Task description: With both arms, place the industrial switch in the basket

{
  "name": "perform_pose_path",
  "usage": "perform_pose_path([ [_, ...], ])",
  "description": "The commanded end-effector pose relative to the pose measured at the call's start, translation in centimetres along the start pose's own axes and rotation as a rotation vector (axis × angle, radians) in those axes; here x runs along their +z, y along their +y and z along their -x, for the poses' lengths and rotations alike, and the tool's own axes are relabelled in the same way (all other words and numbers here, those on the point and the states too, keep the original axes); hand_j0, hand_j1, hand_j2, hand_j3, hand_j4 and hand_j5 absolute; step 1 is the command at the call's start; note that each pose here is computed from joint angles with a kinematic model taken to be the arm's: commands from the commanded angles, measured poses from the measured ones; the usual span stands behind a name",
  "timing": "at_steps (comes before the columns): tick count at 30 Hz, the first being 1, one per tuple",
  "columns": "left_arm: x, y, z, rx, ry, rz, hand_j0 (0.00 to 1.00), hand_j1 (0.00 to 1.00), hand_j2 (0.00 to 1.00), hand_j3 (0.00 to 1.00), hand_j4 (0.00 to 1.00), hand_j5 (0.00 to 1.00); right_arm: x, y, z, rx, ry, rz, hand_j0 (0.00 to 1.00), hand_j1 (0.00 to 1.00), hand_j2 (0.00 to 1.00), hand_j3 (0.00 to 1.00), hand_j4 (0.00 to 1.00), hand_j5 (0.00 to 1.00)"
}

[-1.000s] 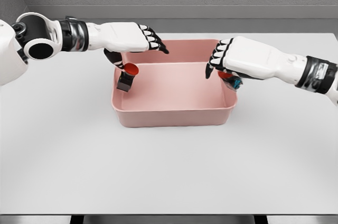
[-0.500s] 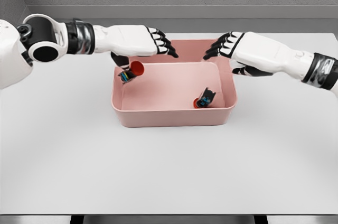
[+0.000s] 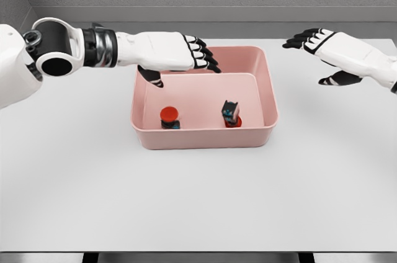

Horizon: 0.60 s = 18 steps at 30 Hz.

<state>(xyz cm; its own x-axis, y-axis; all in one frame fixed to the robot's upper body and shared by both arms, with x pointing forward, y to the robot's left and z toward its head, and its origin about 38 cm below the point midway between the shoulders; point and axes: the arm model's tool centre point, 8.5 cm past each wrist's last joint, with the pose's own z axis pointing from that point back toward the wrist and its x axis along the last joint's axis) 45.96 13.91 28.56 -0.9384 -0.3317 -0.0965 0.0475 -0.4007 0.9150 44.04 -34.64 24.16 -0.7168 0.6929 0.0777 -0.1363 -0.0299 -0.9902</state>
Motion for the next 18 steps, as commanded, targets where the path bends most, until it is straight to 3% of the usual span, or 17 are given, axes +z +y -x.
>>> perform_pose_path([
  [1,0.0,0.1,-0.1,0.001,-0.002,-0.003,1.0,1.0,1.0,1.0,1.0,1.0,0.6,-0.3,0.4,0.003,0.015,0.0,1.0,1.0,1.0,1.0,1.0,1.0],
  [4,2.1,0.3,1.6,0.037,0.045,-0.026,1.0,1.0,1.0,1.0,1.0,1.0,0.7,-0.3,0.5,0.005,0.016,-0.003,1.0,1.0,1.0,1.0,1.0,1.0],
  [8,11.1,-0.9,3.4,0.196,0.039,-0.099,1.0,1.0,1.0,1.0,1.0,1.0,0.8,0.2,0.4,-0.003,0.017,-0.011,1.0,1.0,1.0,1.0,1.0,1.0],
  [9,13.8,-1.4,4.0,0.26,0.077,-0.126,1.0,1.0,1.0,1.0,1.0,1.0,0.9,0.3,0.4,-0.005,0.017,-0.013,1.0,1.0,1.0,1.0,1.0,1.0],
  [11,17.4,-2.8,4.8,0.308,0.152,-0.124,1.0,1.0,1.0,1.0,1.0,1.0,0.9,0.3,0.4,-0.005,0.018,-0.011,1.0,1.0,1.0,1.0,1.0,1.0],
  [13,18.2,-5.7,4.3,0.473,0.14,-0.169,1.0,1.0,1.0,1.0,1.0,1.0,0.9,0.3,0.4,-0.005,0.017,-0.013,1.0,1.0,1.0,1.0,1.0,1.0],
  [16,17.9,-7.7,4.0,0.528,0.139,-0.154,1.0,1.0,1.0,1.0,1.0,1.0,0.9,0.5,0.4,-0.006,0.019,-0.017,1.0,1.0,1.0,1.0,1.0,1.0],
  [18,17.9,-7.8,4.0,0.53,0.141,-0.155,1.0,1.0,1.0,1.0,1.0,1.0,0.9,0.5,0.5,-0.007,0.022,-0.021,1.0,1.0,1.0,1.0,1.0,1.0],
])
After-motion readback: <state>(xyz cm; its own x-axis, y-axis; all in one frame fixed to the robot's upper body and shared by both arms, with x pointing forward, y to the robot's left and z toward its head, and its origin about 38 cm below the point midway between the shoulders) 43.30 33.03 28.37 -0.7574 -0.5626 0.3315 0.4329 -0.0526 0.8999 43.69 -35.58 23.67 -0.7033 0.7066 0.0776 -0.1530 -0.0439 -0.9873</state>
